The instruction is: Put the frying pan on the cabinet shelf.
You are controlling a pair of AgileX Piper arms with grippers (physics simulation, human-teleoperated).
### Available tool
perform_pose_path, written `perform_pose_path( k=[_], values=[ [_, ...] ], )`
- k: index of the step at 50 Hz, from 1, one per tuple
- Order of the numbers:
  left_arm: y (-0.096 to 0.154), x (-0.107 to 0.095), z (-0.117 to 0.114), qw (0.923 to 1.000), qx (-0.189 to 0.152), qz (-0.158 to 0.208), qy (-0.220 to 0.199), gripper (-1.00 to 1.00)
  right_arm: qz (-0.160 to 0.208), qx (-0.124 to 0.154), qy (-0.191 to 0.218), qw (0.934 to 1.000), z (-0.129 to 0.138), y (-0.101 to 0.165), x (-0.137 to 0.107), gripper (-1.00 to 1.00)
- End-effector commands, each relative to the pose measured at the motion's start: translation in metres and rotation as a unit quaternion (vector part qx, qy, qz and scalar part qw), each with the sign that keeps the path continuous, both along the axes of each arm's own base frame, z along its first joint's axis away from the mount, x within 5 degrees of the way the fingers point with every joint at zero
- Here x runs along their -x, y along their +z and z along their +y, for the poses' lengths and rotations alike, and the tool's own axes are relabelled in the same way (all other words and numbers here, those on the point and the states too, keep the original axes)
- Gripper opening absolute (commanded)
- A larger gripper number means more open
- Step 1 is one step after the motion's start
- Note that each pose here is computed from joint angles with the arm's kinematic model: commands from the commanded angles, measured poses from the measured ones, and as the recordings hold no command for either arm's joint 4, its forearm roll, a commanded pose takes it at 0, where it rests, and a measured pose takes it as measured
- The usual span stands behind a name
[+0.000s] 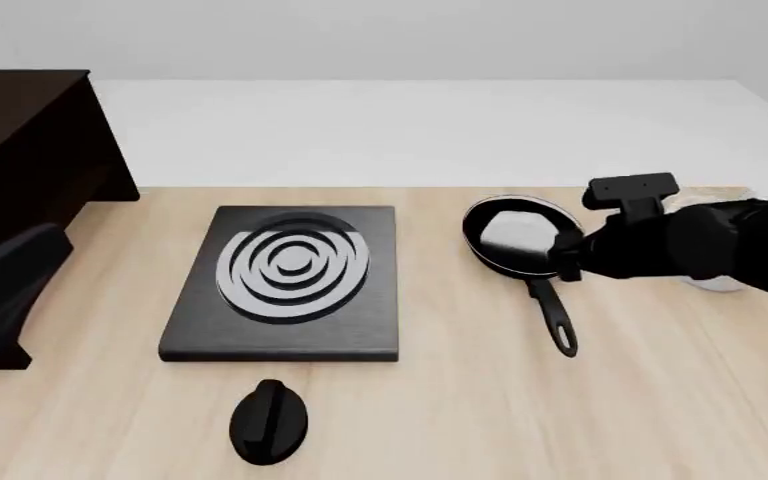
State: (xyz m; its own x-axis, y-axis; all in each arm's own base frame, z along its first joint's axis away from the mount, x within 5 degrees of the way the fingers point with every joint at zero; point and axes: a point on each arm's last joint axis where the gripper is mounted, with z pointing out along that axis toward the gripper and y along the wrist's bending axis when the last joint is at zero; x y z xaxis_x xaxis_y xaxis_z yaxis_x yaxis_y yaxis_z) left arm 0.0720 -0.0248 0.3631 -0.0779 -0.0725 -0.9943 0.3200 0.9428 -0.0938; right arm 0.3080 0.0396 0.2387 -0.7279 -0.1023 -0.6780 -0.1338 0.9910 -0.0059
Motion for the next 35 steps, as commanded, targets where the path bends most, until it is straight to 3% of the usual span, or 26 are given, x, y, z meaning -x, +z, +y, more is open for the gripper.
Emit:
perform_pose_path(
  k=[1,35],
  values=[
    [-0.002,0.0,0.0,1.0,-0.001,0.0,-0.002,1.0,0.029,0.001,0.005,0.9996,0.006,-0.026,-0.006,1.0],
    [0.002,0.003,0.0,0.9999,-0.008,-0.008,-0.005,1.0,0.079,-0.002,0.01,0.9968,0.018,-0.087,0.003,1.0]
  ],
)
